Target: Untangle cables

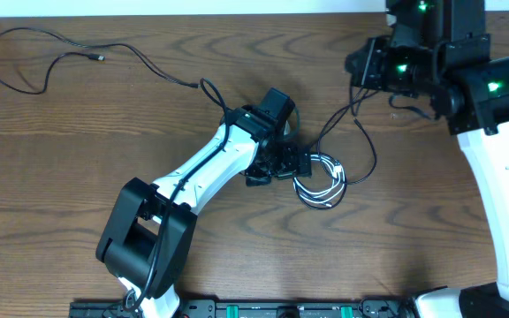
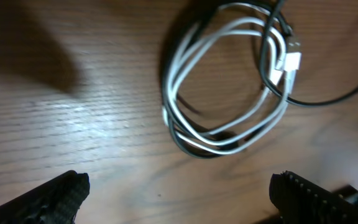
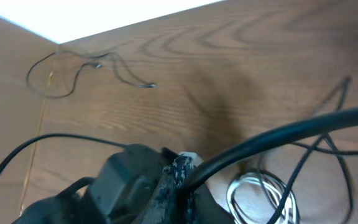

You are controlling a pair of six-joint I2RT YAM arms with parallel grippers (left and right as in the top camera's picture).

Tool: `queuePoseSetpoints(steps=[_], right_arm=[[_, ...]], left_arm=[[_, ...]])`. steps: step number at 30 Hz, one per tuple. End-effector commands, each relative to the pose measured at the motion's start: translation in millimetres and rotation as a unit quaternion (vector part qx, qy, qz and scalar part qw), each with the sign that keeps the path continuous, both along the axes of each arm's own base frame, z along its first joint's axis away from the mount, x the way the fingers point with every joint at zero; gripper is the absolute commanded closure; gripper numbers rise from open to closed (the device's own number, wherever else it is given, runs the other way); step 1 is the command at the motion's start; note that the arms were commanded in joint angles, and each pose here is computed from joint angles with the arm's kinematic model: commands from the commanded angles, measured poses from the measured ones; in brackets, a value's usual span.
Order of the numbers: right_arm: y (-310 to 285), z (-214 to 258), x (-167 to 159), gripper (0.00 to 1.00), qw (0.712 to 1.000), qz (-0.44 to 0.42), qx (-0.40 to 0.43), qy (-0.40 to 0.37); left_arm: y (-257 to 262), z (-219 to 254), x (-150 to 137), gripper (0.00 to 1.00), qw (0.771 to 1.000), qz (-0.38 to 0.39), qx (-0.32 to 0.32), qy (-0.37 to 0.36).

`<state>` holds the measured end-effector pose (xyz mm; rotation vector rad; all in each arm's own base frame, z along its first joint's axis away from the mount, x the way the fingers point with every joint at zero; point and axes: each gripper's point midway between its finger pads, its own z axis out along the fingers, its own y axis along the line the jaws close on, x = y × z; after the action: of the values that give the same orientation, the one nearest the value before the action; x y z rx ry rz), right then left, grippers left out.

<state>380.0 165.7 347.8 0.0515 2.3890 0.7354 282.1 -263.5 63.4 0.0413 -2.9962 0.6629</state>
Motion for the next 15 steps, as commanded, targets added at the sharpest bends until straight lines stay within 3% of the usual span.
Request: queuePoseSetpoints(steps=[1, 7, 15], right_arm=[[8, 41, -17, 0.99, 0.997, 0.031, 0.008, -0.073], [2, 100, -48, 0.99, 0.987, 0.029, 0.056, -0.149], [2, 143, -96, 0.99, 0.972, 0.066, 0.093, -0.203]], left_arm=[[-15, 8, -8, 0.02, 0.997, -0.03, -0.062, 0.024], [-42, 48, -12, 0.02, 0.971, -0.099, -0.218, 0.024], [-63, 127, -11, 0.02, 0.887, -0.137, -0.437, 0.05]])
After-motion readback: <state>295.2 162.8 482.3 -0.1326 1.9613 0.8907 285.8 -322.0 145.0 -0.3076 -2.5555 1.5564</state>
